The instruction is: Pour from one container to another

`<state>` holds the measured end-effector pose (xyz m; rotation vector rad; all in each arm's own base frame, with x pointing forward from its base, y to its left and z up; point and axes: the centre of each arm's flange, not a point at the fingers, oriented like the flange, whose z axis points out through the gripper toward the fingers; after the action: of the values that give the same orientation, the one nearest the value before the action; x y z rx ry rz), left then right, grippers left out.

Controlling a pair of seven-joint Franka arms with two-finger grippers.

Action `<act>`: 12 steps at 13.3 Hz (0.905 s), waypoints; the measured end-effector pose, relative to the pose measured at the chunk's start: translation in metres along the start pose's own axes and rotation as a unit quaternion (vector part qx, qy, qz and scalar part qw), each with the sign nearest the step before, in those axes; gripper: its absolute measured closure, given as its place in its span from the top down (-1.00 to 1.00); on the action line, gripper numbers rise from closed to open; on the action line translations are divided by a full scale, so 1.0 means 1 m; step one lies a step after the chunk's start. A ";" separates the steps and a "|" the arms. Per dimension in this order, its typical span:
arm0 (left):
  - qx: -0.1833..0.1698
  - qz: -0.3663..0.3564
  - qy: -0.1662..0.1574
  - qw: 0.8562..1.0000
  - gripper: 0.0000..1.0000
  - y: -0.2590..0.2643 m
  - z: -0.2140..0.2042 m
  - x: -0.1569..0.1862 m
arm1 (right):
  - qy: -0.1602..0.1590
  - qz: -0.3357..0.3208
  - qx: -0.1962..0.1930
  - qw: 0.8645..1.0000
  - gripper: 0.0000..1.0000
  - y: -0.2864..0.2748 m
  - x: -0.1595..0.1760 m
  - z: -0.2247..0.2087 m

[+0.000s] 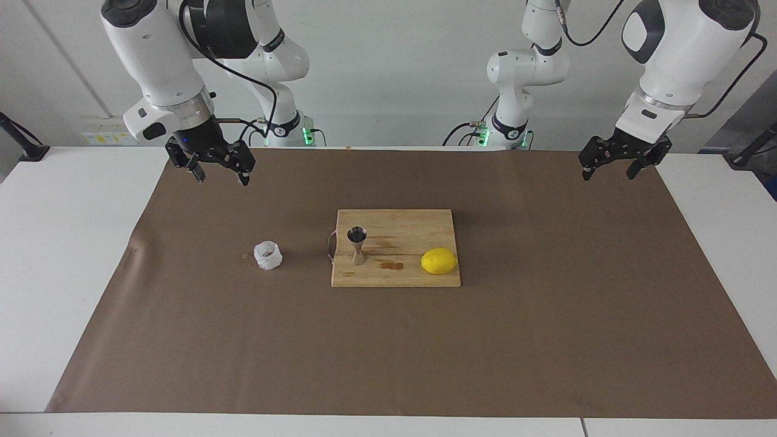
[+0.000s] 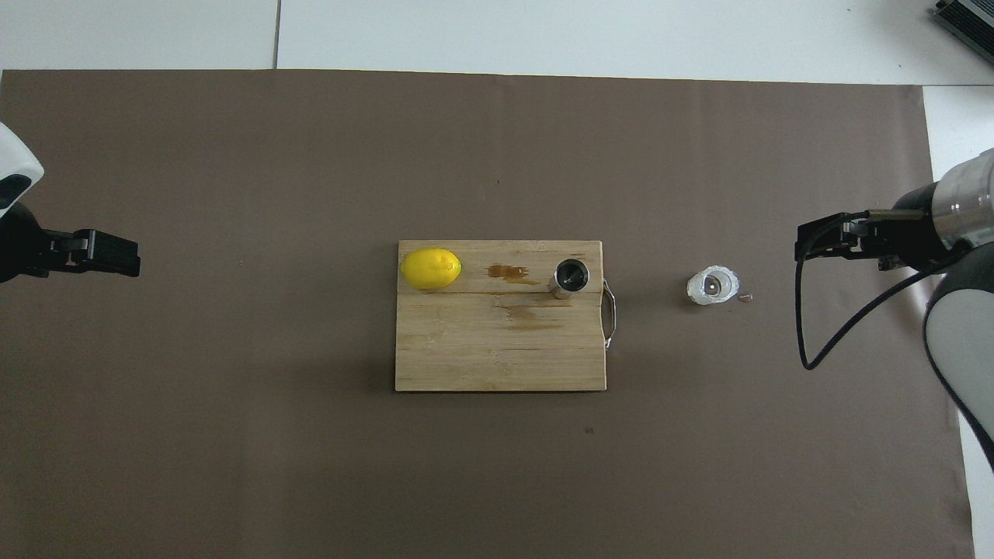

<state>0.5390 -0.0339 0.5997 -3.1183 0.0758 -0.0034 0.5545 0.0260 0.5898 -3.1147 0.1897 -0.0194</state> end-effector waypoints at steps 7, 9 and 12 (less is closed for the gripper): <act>0.000 0.000 0.000 1.000 1.00 0.000 0.000 0.000 | 0.000 0.005 0.000 1.000 1.00 0.006 -0.002 -0.002; 0.000 0.000 0.000 1.000 1.00 0.000 0.000 0.000 | 0.000 0.005 0.000 1.000 1.00 0.006 -0.002 -0.002; 0.000 0.000 0.000 1.000 1.00 0.000 0.000 0.000 | -0.001 0.005 0.000 1.000 1.00 0.006 -0.002 -0.002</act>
<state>0.5390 -0.0339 0.5997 -3.1183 0.0758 -0.0033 0.5517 0.0198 0.5913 -3.1137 0.2063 -0.0176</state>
